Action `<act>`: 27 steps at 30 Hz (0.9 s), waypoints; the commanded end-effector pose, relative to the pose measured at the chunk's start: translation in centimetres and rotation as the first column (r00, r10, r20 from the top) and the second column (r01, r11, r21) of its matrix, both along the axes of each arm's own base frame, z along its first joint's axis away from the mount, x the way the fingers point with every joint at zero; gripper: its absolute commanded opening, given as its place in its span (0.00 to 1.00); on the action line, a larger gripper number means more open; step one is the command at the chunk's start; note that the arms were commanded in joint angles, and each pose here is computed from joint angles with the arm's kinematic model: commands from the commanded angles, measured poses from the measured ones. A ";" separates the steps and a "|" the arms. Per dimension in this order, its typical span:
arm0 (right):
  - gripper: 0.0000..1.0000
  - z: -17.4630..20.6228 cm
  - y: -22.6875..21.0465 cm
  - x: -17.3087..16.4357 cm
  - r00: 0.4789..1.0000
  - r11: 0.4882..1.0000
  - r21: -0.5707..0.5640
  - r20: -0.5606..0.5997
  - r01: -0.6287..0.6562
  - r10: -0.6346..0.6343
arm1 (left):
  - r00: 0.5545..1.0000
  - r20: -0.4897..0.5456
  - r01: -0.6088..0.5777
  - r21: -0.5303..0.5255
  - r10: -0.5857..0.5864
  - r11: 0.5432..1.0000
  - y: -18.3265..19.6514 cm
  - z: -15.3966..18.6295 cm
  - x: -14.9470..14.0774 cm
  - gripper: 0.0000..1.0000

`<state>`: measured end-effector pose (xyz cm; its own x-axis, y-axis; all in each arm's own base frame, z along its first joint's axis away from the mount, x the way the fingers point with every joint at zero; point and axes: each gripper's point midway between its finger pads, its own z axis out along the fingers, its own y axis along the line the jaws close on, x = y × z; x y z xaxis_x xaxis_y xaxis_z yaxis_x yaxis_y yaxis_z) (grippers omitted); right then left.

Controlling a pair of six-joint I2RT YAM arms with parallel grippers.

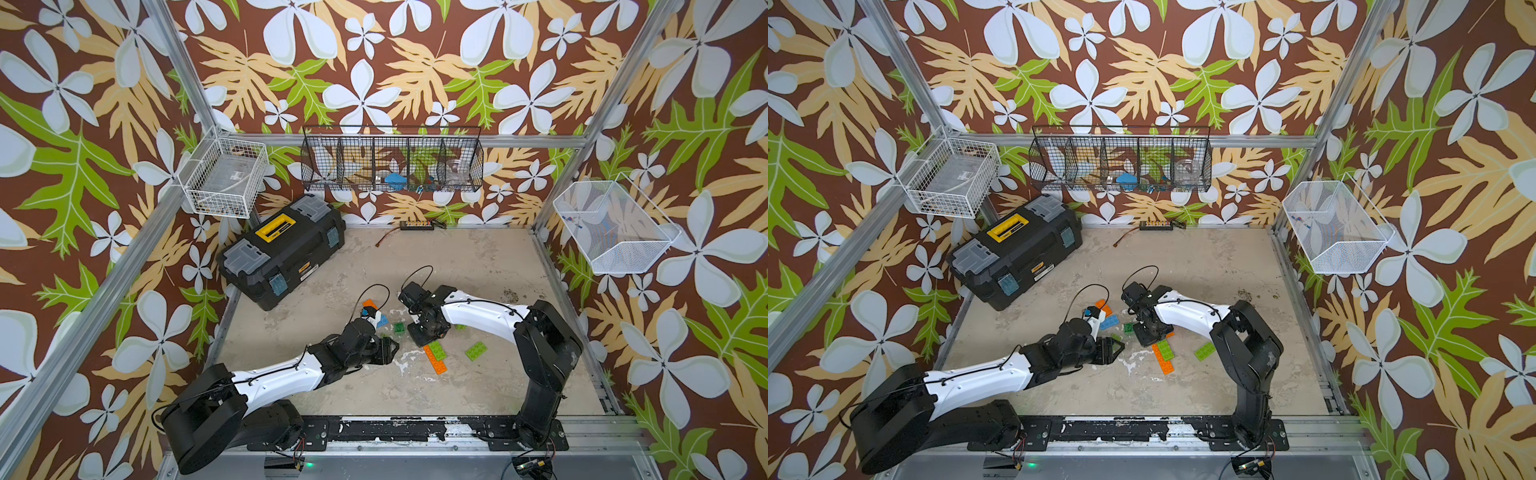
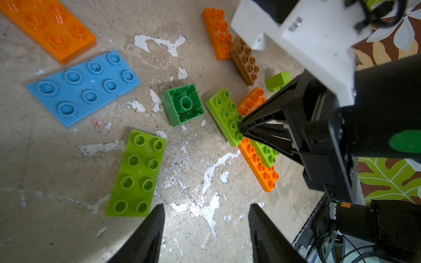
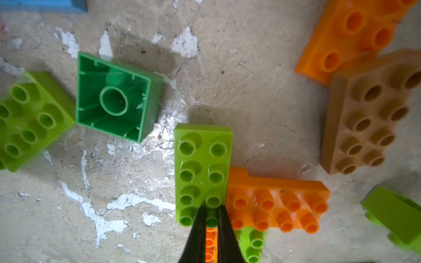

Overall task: Assemble a small pinwheel with lego
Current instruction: Assemble the lego brick with the lego brick.

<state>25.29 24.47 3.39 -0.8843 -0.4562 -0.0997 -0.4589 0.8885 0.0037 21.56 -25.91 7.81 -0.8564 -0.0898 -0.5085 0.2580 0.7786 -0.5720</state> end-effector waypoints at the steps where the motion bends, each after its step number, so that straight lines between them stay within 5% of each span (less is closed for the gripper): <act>1: 0.09 -0.6 -1.1 -1.3 0.998 0.999 -0.054 -0.060 -0.008 0.004 | 1.000 0.010 0.012 -0.005 -0.012 1.000 -0.4 0.3 0.1 0.62; 6: 0.08 -1.1 -2.1 -0.4 0.996 0.988 -0.124 -0.020 0.087 -0.091 | 1.000 0.014 0.008 0.001 -0.008 1.000 -0.5 0.5 0.4 0.62; 13: 0.11 1.1 1.4 1.4 0.948 0.946 0.065 0.003 0.318 -0.318 | 0.999 0.031 -0.013 0.014 0.012 1.000 -0.4 1.1 1.0 0.62; 27: 0.20 0.8 1.0 1.4 0.955 0.955 0.024 0.001 0.296 -0.297 | 1.000 0.023 -0.019 0.021 0.018 1.000 0.3 0.9 0.5 0.65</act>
